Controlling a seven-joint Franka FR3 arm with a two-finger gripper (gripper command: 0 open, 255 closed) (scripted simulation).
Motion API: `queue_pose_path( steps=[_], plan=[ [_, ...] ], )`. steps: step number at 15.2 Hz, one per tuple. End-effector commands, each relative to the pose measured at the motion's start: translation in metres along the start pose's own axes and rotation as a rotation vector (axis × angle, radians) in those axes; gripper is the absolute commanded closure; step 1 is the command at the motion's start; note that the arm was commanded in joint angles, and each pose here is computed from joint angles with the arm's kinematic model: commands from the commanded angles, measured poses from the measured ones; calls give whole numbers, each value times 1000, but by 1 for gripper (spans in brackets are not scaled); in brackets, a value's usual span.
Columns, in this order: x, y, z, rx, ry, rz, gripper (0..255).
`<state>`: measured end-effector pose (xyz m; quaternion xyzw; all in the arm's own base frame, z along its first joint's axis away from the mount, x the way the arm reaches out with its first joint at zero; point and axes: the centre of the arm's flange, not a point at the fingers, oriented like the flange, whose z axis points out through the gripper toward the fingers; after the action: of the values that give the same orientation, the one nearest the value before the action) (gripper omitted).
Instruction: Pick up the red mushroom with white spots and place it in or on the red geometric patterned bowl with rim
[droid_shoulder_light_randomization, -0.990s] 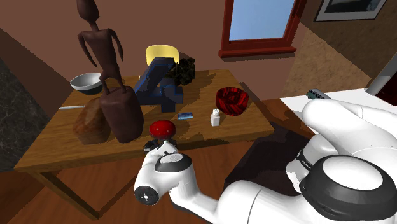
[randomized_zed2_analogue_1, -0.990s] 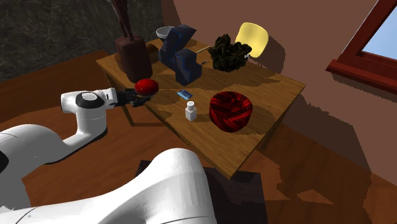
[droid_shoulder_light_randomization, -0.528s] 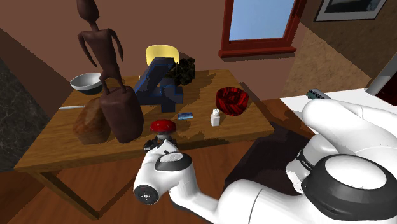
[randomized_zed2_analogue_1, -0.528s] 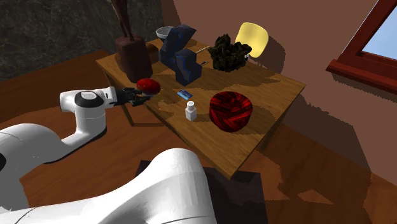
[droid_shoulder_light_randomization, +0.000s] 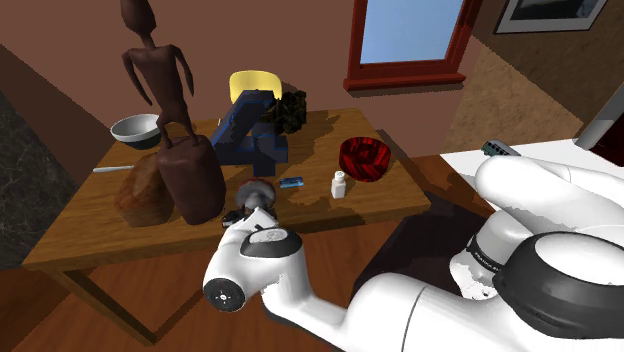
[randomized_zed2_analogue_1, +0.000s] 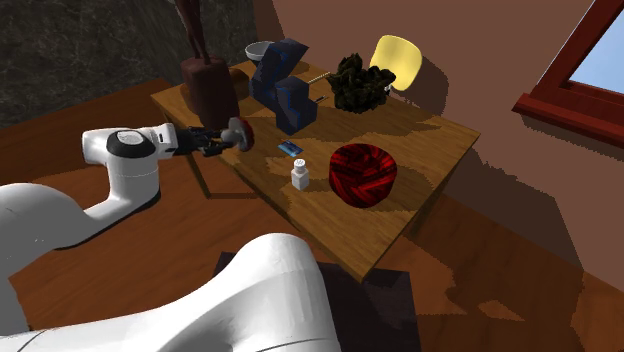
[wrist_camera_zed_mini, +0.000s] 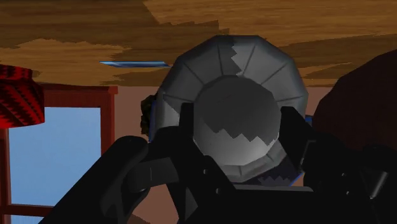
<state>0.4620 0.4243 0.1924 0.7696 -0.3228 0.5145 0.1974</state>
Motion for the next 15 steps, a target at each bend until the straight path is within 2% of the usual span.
queue_pose_path(
  steps=[1, 15],
  plan=[
    [10, 0, -4, 0, 0, 0, 255],
    [78, -2, -33, 0, 0, 0, 255]
  ],
)
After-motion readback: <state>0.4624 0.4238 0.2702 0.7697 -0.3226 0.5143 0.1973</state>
